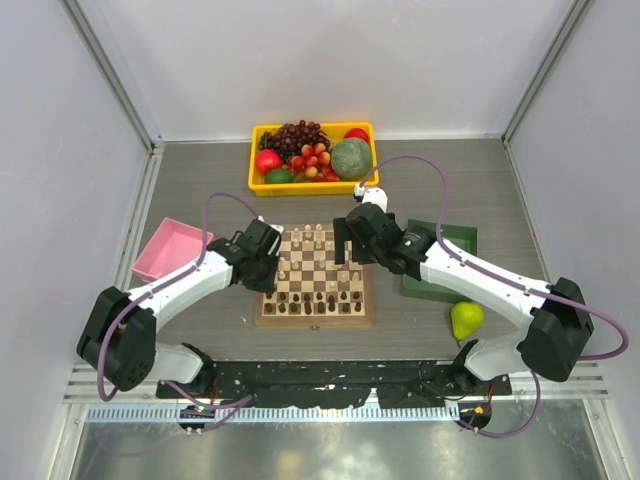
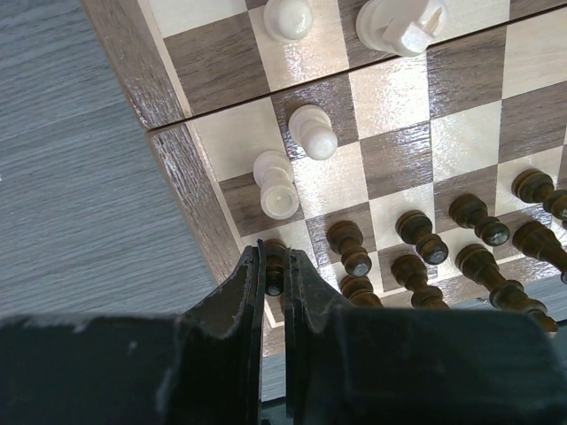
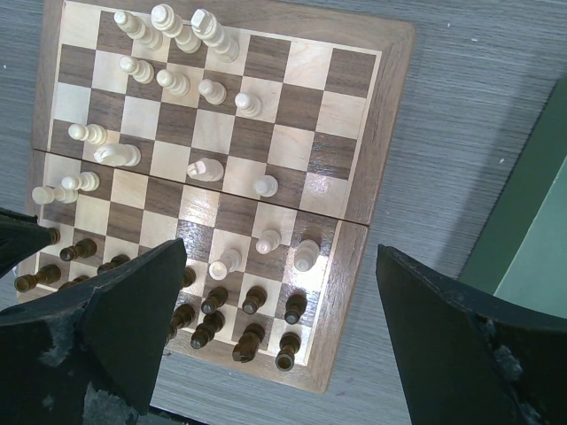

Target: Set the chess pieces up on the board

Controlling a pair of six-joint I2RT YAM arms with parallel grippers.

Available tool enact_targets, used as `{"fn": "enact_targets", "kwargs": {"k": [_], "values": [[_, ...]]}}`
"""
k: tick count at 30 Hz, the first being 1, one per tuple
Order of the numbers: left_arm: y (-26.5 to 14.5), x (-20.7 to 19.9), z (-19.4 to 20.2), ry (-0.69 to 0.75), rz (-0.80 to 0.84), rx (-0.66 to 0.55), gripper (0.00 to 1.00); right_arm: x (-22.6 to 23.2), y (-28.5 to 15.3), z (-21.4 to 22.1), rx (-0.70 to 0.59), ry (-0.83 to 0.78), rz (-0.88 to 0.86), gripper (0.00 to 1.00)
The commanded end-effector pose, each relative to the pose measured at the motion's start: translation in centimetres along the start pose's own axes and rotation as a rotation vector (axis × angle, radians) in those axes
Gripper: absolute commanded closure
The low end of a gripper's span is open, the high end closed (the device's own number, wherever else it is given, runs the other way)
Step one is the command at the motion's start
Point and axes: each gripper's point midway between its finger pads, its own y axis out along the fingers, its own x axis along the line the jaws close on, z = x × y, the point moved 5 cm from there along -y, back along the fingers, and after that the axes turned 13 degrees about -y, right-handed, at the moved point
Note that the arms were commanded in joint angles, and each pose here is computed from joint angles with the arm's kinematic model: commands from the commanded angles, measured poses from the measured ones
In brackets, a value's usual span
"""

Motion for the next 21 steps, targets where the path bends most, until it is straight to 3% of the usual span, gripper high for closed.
{"fn": "enact_targets", "kwargs": {"k": [1, 15, 21], "values": [[0.25, -0.51, -0.36, -0.006, 0.016, -0.029, 0.96, 0.32, 0.04, -1.15, -0.041, 0.03, -0.009, 0.05], [0.53, -0.4, 0.04, -0.009, -0.002, -0.008, 0.92, 0.28, 0.18, -1.09, -0.038, 0.029, -0.005, 0.05], [0.42, -0.39, 0.09, -0.011, -0.008, -0.013, 0.79, 0.32, 0.2, -1.11, -0.037, 0.028, -0.008, 0.05]]}}
